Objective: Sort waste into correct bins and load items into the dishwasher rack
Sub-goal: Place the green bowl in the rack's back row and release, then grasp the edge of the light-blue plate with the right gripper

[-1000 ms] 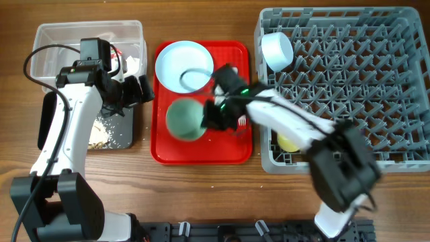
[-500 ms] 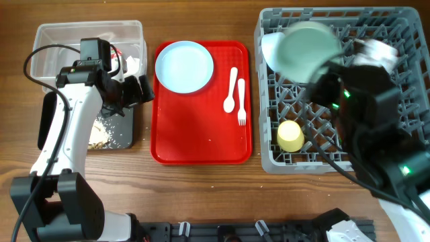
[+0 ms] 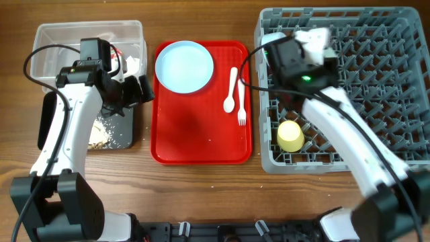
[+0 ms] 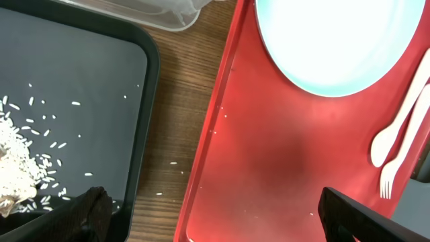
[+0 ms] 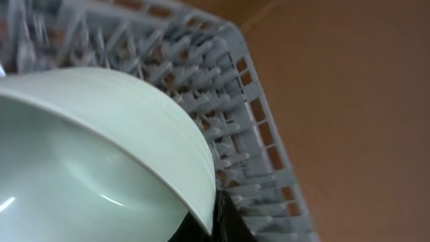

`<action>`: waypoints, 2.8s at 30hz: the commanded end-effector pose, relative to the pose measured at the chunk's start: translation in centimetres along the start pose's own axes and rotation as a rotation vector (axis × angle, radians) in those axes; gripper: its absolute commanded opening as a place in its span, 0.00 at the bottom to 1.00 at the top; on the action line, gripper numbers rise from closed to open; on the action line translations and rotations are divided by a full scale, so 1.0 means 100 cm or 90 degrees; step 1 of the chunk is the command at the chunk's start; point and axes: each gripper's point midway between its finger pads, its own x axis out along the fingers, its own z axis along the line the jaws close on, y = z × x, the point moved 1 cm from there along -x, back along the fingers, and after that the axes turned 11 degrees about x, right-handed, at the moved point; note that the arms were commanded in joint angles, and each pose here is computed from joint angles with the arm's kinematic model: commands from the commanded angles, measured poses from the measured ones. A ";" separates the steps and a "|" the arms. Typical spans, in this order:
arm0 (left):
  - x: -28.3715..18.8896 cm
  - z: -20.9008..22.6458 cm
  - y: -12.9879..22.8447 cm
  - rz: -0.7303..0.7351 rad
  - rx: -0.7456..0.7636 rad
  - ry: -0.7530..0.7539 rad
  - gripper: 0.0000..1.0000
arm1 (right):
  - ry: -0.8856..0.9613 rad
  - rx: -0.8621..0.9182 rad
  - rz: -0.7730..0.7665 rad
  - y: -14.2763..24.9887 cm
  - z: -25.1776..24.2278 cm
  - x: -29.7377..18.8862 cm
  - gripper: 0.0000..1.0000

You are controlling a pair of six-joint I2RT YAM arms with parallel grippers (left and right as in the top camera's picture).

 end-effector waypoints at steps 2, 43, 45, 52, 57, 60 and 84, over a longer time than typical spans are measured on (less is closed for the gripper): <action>-0.009 0.000 -0.007 -0.022 0.007 -0.005 1.00 | 0.033 -0.141 -0.008 0.006 0.022 0.002 0.04; -0.009 0.000 -0.007 -0.022 0.007 -0.005 1.00 | 0.064 -0.246 -0.030 0.023 0.065 -0.001 0.04; -0.009 0.000 -0.007 -0.022 0.007 -0.005 1.00 | 0.051 -0.273 -0.032 0.025 0.070 -0.006 0.04; -0.009 0.000 -0.007 -0.022 0.007 -0.005 1.00 | -0.019 -0.305 -0.030 0.035 0.093 -0.021 0.47; -0.009 0.000 -0.007 -0.022 0.007 -0.005 1.00 | -0.047 -0.325 -0.025 0.040 0.100 -0.027 0.57; -0.009 0.000 -0.007 -0.022 0.007 -0.005 1.00 | -0.059 -0.318 -0.031 0.038 0.102 -0.031 0.59; -0.009 0.000 -0.007 -0.022 0.007 -0.005 1.00 | -0.824 -0.135 -0.046 -0.048 0.198 -0.161 0.99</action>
